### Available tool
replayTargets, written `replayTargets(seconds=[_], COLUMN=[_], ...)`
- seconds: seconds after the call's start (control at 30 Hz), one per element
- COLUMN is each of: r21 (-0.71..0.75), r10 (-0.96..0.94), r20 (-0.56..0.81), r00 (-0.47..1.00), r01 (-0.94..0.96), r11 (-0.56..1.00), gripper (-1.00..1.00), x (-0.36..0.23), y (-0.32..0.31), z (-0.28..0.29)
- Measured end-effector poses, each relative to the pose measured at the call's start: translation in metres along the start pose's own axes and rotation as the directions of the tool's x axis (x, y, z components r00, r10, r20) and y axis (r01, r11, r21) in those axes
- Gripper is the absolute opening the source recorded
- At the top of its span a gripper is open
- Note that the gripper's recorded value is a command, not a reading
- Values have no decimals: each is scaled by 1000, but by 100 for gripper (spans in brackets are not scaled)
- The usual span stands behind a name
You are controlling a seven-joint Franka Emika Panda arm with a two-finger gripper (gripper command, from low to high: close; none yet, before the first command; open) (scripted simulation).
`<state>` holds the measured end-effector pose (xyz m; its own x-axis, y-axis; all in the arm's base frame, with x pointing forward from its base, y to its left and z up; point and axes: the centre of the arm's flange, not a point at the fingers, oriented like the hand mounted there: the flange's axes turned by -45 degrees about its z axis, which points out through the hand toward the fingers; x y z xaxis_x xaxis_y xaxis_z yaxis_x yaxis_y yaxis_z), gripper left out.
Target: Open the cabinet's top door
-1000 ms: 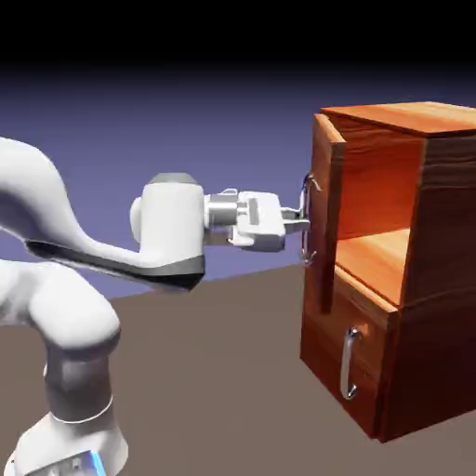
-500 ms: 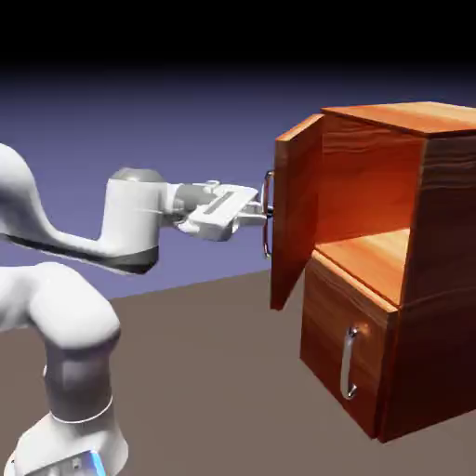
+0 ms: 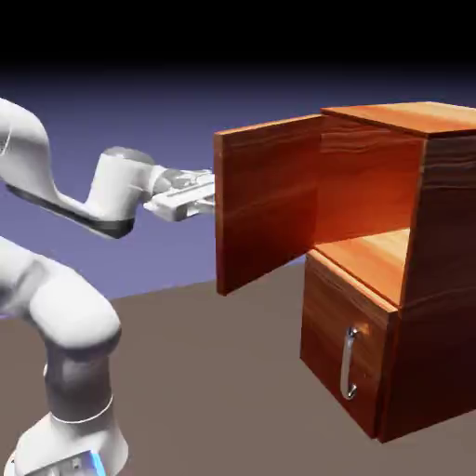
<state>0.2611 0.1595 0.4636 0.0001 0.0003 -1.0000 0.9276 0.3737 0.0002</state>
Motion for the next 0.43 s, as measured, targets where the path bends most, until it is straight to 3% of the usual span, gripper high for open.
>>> replayTargets(seconds=[0.4, 0.43], r21=[307, 309], r10=[0, 0], r20=[0, 0], r00=[1000, 1000], r01=[0, 0], r11=[952, 951], gripper=[-100, 100], x=[0, 0], y=[55, 56], z=[-63, -63])
